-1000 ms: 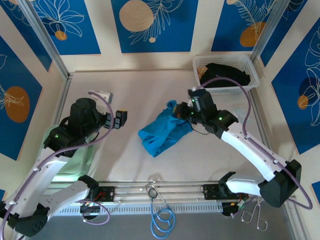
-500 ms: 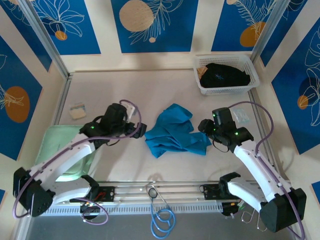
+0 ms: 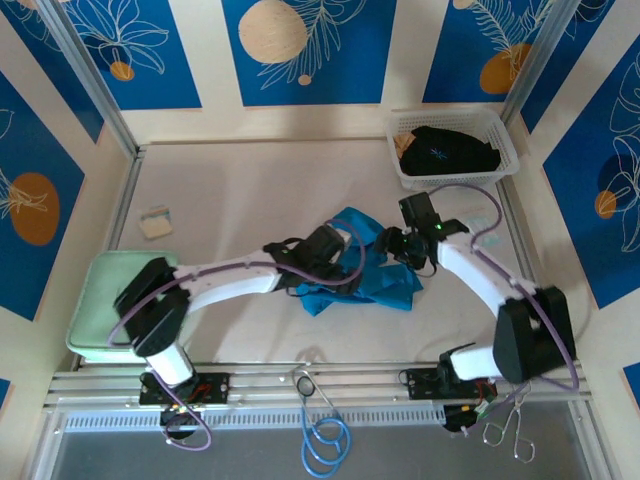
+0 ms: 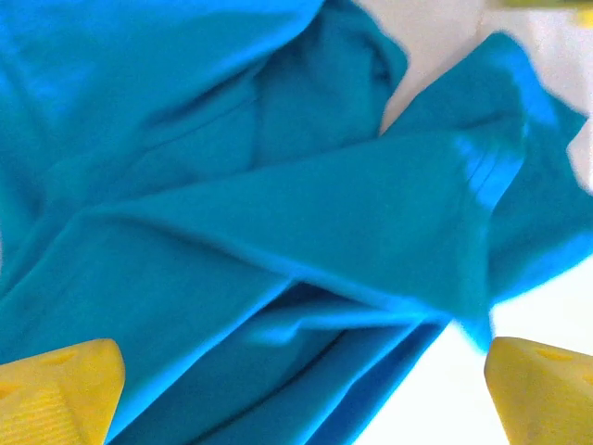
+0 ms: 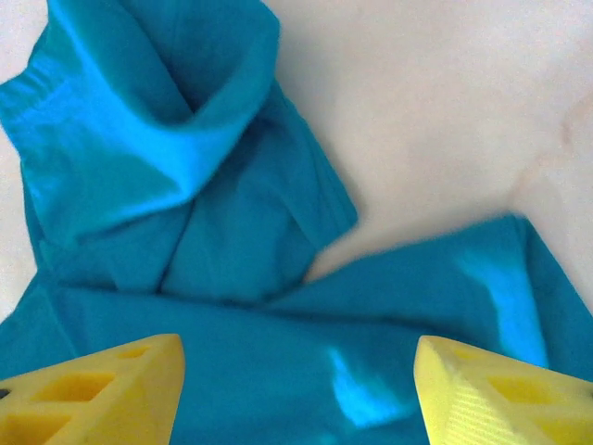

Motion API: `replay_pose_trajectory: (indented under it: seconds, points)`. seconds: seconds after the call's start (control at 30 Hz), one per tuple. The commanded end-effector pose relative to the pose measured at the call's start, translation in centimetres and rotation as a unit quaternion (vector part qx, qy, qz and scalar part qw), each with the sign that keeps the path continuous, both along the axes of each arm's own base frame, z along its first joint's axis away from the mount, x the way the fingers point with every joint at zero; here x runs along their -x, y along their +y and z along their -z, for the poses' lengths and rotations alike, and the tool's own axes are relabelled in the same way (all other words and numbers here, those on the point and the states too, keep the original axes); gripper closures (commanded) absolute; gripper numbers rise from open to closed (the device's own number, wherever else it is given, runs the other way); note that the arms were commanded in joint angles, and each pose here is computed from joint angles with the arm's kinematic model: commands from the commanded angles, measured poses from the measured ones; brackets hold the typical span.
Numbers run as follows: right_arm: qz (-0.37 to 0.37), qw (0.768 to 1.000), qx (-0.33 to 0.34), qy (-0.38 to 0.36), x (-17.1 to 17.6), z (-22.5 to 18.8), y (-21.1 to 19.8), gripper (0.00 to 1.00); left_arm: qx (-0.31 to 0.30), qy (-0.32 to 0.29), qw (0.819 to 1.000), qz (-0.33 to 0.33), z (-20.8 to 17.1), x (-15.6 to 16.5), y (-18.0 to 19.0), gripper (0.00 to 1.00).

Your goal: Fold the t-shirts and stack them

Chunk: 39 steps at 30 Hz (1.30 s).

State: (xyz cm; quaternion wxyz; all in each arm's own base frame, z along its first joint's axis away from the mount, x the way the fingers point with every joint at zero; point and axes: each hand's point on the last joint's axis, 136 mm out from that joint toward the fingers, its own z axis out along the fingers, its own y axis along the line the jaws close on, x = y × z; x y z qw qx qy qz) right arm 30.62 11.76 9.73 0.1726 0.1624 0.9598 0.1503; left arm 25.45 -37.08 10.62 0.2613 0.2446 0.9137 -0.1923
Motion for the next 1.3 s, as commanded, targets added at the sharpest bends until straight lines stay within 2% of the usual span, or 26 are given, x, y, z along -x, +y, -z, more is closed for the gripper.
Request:
replay_pose_trajectory:
  seconds: [0.0, 0.1, 0.3, 0.4, 0.43, 0.53, 0.63, 0.67, 0.83, 1.07, 1.27]
  points:
    - [-0.028, 0.999, -0.009, -0.014, -3.6, 0.4, 1.1, 0.35, 0.033, 0.004, 0.997, -0.068, -0.5, -1.6, -2.8, 0.01]
    - [-0.028, 1.0, -0.007, -0.005, -6.1, 1.5, 1.5, 0.36, 0.036, 0.034, 0.993, -0.108, 1.7, -2.3, -3.7, 0.0]
    - [-0.033, 0.999, -0.01, 0.008, -9.1, 3.2, 2.5, 0.37, 0.038, 0.099, 0.986, -0.129, 5.9, -1.5, -5.2, 0.0]
    - [-0.036, 0.999, -0.019, 0.018, -9.9, 4.0, 3.1, 0.46, 0.037, 0.112, 0.985, -0.129, 6.7, -1.1, -5.3, 0.11]
    - [-0.036, 0.999, -0.023, 0.02, -10.1, 4.2, 3.2, 0.51, 0.038, 0.11, 0.985, -0.129, 6.4, -1.1, -5.2, 0.17]
    - [-0.036, 0.998, -0.036, 0.028, -10.2, 4.8, 3.8, 0.7, 0.037, 0.105, 0.986, -0.125, 6.1, -1.1, -5.1, 0.48]
    - [-0.031, 0.998, -0.041, 0.031, -10.2, 4.9, 3.9, 0.96, 0.033, 0.112, 0.986, -0.118, 6.3, -0.6, -4.9, 0.84]
    - [-0.028, 0.998, -0.042, 0.03, -10.2, 4.8, 3.9, 1.0, 0.032, 0.113, 0.986, -0.115, 6.3, -0.4, -4.7, 1.0]
    - [-0.015, 0.999, -0.031, 0.004, -10.2, 2.6, 2.7, 1.0, 0.039, 0.094, 0.99, -0.102, 4.5, 0.3, -3.1, 1.0]
    - [0.042, 0.998, 0.003, -0.05, -9.3, -1.4, -1.5, 1.0, 0.014, 0.004, 0.996, -0.087, -2.7, 0.8, 2.1, 1.0]
    - [0.106, 0.991, 0.032, -0.068, -7.4, -2.3, -5.8, 1.0, -0.026, -0.06, 0.995, -0.072, -8.2, 1.7, 7.3, 1.0]
